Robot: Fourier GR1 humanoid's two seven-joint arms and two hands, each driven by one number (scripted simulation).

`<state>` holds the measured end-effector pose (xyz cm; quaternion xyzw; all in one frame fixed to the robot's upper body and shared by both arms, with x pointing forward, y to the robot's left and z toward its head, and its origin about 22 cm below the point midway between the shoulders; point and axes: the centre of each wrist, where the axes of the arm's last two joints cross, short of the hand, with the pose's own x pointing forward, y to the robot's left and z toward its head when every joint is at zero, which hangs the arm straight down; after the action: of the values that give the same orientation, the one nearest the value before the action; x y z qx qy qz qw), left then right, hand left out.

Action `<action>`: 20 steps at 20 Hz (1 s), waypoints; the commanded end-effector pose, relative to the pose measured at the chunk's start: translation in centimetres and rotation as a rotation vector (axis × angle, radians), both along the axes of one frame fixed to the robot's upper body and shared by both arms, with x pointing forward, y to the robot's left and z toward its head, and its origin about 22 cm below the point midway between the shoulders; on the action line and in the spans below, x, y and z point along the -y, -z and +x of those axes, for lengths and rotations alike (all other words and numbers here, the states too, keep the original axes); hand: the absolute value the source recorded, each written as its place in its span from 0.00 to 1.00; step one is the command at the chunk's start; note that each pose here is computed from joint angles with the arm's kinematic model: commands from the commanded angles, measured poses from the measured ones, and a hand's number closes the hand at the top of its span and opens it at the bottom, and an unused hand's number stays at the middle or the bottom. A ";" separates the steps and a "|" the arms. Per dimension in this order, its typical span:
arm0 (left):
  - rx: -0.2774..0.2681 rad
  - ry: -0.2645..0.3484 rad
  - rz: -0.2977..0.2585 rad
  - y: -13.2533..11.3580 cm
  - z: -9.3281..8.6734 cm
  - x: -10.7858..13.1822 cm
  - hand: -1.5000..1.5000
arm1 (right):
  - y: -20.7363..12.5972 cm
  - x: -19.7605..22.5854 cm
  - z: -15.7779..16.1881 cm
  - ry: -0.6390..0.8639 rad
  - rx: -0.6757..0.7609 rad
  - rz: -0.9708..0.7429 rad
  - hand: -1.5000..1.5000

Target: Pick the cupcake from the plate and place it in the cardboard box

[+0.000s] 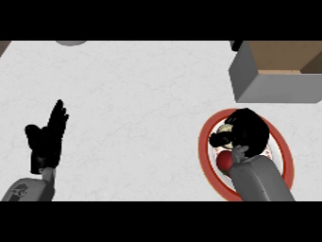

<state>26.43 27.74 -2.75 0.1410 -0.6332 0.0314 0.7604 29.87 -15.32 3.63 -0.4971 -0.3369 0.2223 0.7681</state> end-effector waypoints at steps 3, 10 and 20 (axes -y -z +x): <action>-0.003 0.027 0.001 -0.1 0.1 0.1 0.50 | 1.2 -3.7 -4.3 -0.744 -0.080 -0.083 1.00; -0.010 -0.039 0.008 0.1 -0.6 -1.1 0.50 | -0.9 1.0 -10.1 -1.281 0.038 -0.111 1.00; -0.016 -0.058 0.002 1.1 -2.0 -1.8 0.50 | -14.7 10.1 -14.7 -1.285 0.401 -0.087 1.00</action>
<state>24.70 29.24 -3.55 0.1554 -0.6231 0.0456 0.7652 17.37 -23.11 14.49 -0.2569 -0.6600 0.5742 0.4108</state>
